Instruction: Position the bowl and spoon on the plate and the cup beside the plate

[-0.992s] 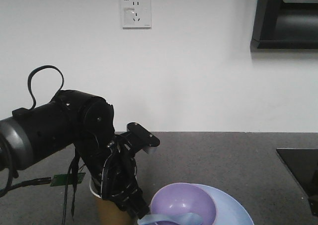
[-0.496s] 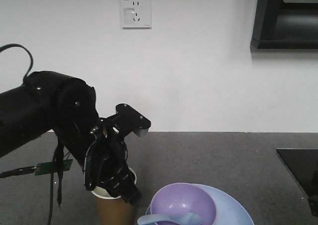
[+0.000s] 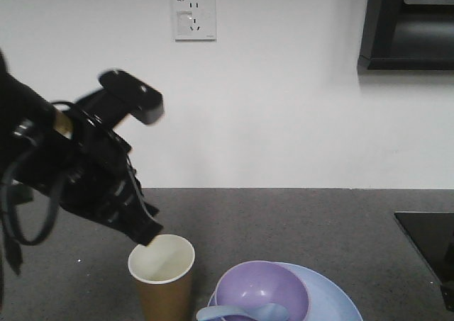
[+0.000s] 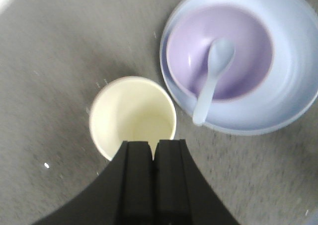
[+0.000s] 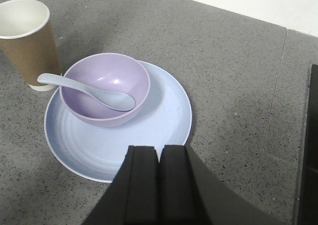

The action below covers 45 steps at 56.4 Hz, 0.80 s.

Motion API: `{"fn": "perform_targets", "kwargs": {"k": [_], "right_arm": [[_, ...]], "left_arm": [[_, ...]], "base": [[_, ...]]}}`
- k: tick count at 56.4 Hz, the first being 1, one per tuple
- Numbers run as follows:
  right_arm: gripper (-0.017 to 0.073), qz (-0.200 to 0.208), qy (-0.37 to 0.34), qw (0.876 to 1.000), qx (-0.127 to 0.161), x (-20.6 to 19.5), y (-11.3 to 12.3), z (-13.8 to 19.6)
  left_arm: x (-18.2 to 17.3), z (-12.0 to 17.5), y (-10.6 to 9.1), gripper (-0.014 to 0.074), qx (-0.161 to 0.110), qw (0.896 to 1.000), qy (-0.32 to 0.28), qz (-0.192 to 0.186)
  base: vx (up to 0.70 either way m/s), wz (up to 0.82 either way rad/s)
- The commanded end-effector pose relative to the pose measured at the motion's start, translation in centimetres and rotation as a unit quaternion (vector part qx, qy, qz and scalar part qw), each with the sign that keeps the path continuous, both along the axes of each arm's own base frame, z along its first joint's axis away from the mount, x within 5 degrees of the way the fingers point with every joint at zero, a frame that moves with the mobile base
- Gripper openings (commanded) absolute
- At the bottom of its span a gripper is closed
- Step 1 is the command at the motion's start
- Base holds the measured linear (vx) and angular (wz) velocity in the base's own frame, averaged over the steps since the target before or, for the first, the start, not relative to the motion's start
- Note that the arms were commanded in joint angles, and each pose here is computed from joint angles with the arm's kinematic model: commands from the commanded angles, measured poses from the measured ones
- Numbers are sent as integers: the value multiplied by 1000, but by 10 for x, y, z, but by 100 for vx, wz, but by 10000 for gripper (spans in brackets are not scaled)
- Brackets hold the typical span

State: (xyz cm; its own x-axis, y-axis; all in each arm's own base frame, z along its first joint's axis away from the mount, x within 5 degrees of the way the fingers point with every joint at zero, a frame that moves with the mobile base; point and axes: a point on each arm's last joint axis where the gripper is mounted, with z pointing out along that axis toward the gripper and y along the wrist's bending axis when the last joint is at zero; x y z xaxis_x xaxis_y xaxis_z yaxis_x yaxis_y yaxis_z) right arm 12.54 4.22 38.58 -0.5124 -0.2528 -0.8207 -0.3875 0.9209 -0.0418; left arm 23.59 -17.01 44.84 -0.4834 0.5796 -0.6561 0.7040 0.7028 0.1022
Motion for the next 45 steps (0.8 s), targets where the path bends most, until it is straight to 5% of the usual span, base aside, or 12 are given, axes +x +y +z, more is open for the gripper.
{"fn": "perform_targets", "kwargs": {"k": [1,12,32,38,45], "right_arm": [[-8,-4,-54,998,16,0,-1,15],[-8,-11,-126,991,48,-11,-4,-2],[-8,-28,-235,968,86,-42,-15,-42],[-8,-28,-234,968,88,-44,-15,-44],[-8,-27,-235,968,87,-44,-15,-44]], "left_arm": [[-31,49,20,-7,-103,989,-106,11],[-84,48,55,-3,-192,962,-196,9],[-148,-57,105,0,-323,902,-282,46],[-155,-69,111,0,-342,886,-308,49],[-156,-79,112,0,-337,890,-303,50]], "base": [[0,0],[0,0],[0,0],[0,0],[0,0]]}}
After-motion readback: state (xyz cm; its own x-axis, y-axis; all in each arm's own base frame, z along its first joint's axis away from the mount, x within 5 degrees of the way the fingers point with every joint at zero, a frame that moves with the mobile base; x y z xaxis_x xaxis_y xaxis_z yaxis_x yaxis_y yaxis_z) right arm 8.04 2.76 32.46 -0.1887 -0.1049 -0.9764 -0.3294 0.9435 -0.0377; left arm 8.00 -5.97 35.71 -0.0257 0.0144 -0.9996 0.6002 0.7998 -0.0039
